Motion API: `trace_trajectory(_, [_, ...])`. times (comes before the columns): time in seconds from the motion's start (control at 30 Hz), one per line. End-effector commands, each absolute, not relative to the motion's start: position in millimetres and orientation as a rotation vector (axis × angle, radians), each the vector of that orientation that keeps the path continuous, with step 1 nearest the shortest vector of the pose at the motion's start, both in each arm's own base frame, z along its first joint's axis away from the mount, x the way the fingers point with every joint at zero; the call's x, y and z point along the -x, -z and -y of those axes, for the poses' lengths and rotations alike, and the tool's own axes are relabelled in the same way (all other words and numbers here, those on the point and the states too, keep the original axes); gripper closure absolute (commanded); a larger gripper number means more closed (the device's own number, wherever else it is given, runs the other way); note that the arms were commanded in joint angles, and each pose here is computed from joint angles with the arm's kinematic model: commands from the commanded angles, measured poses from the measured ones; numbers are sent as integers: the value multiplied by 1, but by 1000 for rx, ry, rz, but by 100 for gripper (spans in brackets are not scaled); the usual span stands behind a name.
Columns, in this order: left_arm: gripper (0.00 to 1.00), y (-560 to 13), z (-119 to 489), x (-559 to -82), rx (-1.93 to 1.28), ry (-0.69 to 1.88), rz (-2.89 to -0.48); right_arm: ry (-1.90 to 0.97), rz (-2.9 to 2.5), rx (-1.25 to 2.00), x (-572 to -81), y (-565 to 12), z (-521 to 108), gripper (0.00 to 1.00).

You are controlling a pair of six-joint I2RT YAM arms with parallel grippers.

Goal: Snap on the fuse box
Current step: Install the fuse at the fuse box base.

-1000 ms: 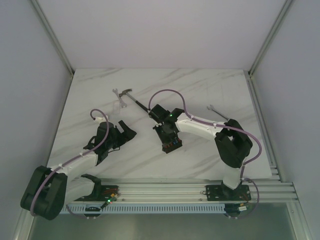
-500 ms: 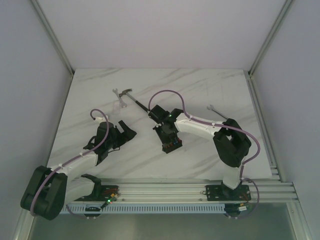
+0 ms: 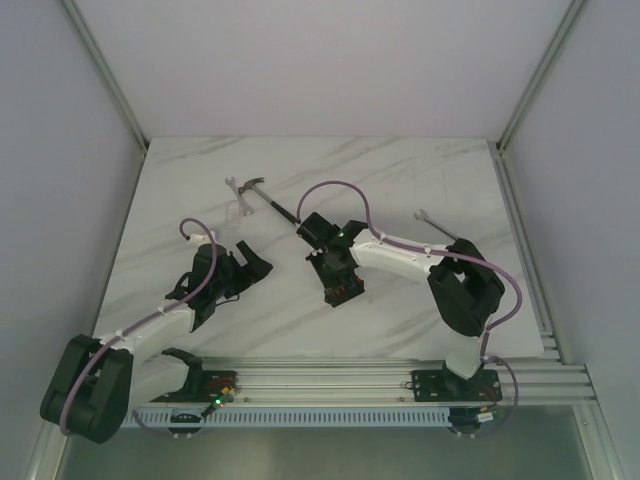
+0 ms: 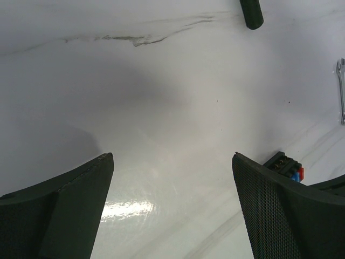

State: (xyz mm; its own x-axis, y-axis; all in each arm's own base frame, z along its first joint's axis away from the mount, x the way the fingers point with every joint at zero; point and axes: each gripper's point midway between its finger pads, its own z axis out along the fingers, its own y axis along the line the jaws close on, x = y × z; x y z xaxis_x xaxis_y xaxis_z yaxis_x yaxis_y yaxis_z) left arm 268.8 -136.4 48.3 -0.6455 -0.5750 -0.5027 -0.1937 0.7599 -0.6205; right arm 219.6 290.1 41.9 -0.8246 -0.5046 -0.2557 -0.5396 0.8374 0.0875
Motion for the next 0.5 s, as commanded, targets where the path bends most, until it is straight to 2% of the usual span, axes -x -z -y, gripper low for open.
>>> trace_trajectory(0.0, [0,-60,136,-274,557,690,-2213,78,-2930,864,-196,19,-237,100])
trace_trajectory(0.47, [0,-66,130,-271,568,675,-2184,309,-2944,952,-179,56,-209,100])
